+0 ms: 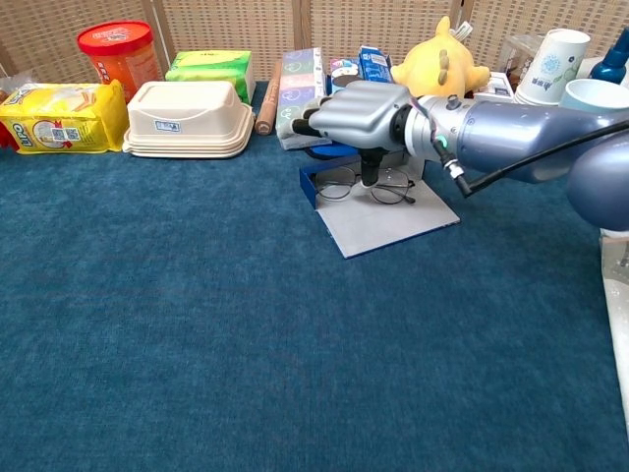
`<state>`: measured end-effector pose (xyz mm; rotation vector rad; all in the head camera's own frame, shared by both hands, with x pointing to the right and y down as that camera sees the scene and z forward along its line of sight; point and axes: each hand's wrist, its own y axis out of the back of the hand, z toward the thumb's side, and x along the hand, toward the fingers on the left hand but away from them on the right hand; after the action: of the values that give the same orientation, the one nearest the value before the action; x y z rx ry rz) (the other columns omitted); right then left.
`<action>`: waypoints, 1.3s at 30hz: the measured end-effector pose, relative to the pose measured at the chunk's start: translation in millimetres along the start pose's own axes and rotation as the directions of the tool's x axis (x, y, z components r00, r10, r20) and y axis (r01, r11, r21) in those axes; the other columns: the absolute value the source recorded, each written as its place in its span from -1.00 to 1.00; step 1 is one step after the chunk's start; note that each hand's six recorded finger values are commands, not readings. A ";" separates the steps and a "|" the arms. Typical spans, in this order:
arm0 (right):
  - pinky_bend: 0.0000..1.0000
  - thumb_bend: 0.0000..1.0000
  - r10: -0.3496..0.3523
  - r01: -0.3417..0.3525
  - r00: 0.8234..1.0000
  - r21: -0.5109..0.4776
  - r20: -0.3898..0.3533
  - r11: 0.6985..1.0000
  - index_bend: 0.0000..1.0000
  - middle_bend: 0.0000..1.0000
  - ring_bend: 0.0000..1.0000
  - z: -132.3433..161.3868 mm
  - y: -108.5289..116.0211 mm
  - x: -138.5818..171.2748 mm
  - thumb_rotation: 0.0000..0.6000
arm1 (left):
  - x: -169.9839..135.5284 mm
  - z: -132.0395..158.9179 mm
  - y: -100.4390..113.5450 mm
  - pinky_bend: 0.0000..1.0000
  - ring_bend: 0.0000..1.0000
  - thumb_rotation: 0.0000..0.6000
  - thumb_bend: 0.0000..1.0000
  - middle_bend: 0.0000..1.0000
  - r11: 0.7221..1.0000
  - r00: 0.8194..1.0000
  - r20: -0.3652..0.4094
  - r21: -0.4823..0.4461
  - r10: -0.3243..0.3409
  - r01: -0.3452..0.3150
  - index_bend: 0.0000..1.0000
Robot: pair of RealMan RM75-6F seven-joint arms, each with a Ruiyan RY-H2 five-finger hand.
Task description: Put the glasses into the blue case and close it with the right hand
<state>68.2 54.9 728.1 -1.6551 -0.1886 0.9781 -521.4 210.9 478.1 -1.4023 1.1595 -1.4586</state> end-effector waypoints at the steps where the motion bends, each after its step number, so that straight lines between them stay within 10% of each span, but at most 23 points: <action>1: -0.69 -0.58 -0.001 0.001 1.000 0.000 -0.003 1.000 -1.00 -0.85 -0.92 1.2 1.0 -0.2 1.00 | -0.2 -0.3 0.3 -0.58 -0.65 1.00 -0.29 -0.59 1.000 1.000 0.000 0.000 0.001 -0.001 -0.53; 39: -0.71 -0.58 -0.004 0.003 0.999 0.029 0.047 1.000 -1.00 -0.85 -0.91 -31.1 -13.0 22.3 1.00 | -2.7 -0.6 6.2 -0.58 -0.65 1.00 -0.29 -0.59 1.000 1.000 0.005 -0.005 0.024 -0.024 -0.53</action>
<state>108.2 49.6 728.5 -1.6055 -0.2078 1.0132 -522.1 211.9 471.5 -1.3902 1.1743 -1.4354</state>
